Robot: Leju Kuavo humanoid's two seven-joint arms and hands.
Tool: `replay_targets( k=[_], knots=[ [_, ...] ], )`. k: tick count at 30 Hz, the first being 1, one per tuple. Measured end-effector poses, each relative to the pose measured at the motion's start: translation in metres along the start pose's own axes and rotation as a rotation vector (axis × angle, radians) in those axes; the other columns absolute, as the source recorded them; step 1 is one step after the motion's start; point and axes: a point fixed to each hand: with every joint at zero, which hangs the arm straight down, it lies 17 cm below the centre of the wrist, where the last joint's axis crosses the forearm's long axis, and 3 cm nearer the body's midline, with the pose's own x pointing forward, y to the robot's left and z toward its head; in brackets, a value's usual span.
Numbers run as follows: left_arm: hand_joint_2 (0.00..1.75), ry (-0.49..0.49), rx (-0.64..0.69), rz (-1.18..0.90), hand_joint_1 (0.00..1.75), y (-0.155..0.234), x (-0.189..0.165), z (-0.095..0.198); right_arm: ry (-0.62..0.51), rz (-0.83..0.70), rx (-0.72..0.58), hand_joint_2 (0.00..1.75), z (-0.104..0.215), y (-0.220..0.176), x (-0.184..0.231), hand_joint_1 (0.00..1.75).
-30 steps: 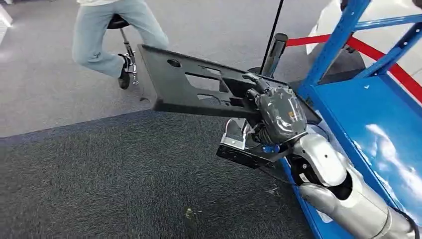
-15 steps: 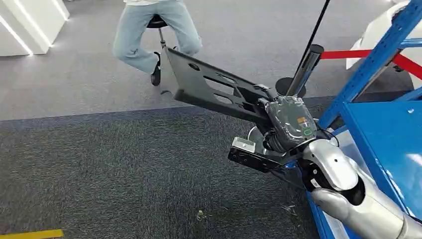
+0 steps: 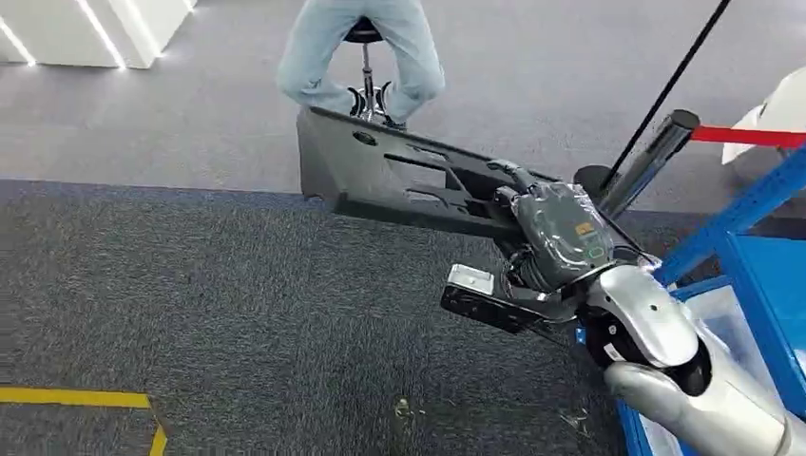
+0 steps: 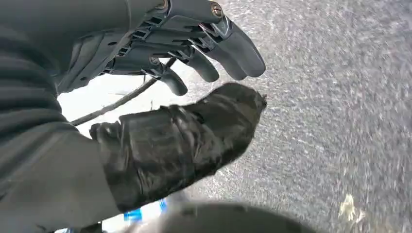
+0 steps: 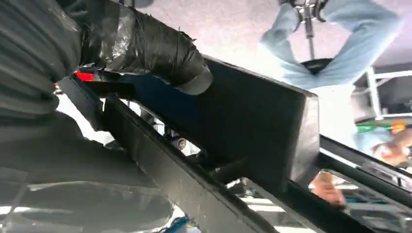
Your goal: Take the parts from the cabinet and place them on the table.
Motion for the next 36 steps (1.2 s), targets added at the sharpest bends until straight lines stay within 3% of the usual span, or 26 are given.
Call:
replay_targets(
  k=[7,12,14,19,24,28,29,32,36],
  knots=[
    [1.75,0.006,0.016,0.001,0.00,0.006,-0.002,-0.002,0.023,0.017,0.032,1.75,0.010,0.006,-0.012,1.75],
    [1.75,-0.064,0.094,0.029,0.00,0.030,0.014,-0.008,0.049,0.023,0.081,1.75,0.019,0.012,-0.020,1.75],
    [1.75,-0.097,0.155,0.054,0.00,0.064,0.024,-0.019,0.068,0.026,0.097,1.75,0.027,0.013,-0.025,1.75],
    [1.75,-0.295,0.340,0.109,0.00,0.178,0.054,-0.042,0.080,0.047,0.103,1.75,0.048,0.010,-0.033,1.75],
    [1.75,-0.307,0.445,0.126,0.00,0.242,0.042,-0.052,0.060,0.058,0.099,1.75,0.057,0.004,-0.033,1.75],
    [1.75,-0.556,0.540,0.124,0.00,0.274,0.012,-0.041,0.058,0.063,0.094,1.75,0.062,-0.001,-0.039,1.75],
    [1.75,-0.579,0.561,0.106,0.00,0.283,0.000,-0.039,0.058,0.063,0.091,1.75,0.062,-0.004,-0.040,1.75],
    [1.75,-0.531,0.642,0.123,0.00,0.327,-0.029,-0.042,0.069,0.076,0.090,1.75,0.064,-0.010,-0.048,1.75],
    [1.75,-0.501,0.715,0.166,0.00,0.369,-0.041,-0.041,0.072,0.089,0.144,1.75,0.075,-0.006,-0.047,1.75]
  ],
)
